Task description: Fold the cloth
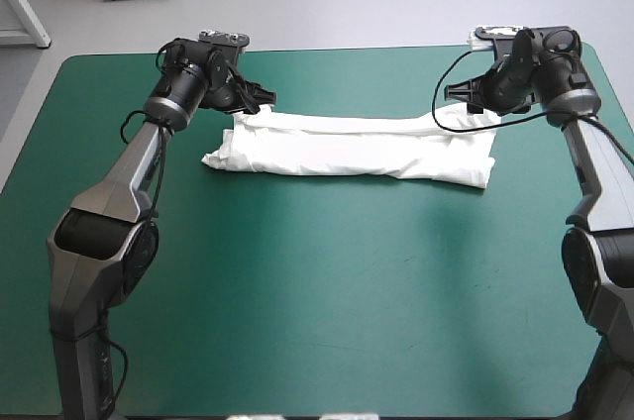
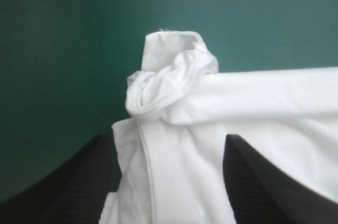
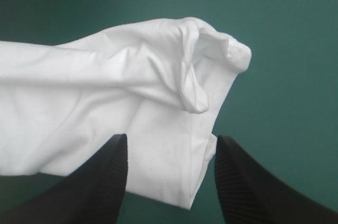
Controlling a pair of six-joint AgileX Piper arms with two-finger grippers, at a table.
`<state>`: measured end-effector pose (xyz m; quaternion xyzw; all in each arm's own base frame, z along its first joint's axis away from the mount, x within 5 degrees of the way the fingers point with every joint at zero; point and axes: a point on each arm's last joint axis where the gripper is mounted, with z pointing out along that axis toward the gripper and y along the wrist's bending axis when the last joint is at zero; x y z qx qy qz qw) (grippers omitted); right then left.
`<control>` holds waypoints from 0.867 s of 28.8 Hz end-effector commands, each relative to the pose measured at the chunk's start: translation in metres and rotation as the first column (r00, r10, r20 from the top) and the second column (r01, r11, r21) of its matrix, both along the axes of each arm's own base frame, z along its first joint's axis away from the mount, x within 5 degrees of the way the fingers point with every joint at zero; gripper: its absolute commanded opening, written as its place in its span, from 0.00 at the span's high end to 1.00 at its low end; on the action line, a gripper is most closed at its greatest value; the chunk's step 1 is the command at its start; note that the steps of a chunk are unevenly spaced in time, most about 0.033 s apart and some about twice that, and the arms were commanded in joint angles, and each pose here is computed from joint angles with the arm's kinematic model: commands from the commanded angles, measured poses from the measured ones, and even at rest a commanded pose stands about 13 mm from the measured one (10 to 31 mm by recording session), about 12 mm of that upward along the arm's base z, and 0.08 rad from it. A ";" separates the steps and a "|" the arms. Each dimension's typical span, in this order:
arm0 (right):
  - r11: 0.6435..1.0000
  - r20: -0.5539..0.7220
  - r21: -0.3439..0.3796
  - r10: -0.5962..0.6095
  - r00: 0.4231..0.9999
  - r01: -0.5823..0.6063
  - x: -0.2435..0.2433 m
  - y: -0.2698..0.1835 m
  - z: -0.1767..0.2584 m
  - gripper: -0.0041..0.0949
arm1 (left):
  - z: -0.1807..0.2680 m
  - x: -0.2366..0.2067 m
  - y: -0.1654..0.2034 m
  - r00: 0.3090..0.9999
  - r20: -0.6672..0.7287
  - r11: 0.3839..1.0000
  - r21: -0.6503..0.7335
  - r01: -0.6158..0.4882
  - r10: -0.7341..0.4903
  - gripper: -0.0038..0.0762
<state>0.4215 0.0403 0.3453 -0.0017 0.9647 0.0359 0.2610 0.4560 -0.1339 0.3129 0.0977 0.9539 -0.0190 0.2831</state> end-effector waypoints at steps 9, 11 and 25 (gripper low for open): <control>1.000 0.148 -0.006 -0.008 0.989 0.009 -0.045 -0.010 0.071 0.50 | 0.058 -0.053 -0.077 0.931 0.133 0.927 -0.121 0.356 -0.340 0.96; 1.000 0.159 0.001 -0.017 0.987 0.018 -0.048 -0.014 0.075 0.51 | 0.058 -0.060 -0.095 0.911 0.158 0.909 -0.119 0.400 -0.380 0.96; 0.985 0.182 0.130 -0.140 0.973 0.117 -0.051 -0.056 0.084 0.62 | -0.014 -0.050 -0.155 0.879 0.092 0.874 -0.098 0.475 -0.468 0.96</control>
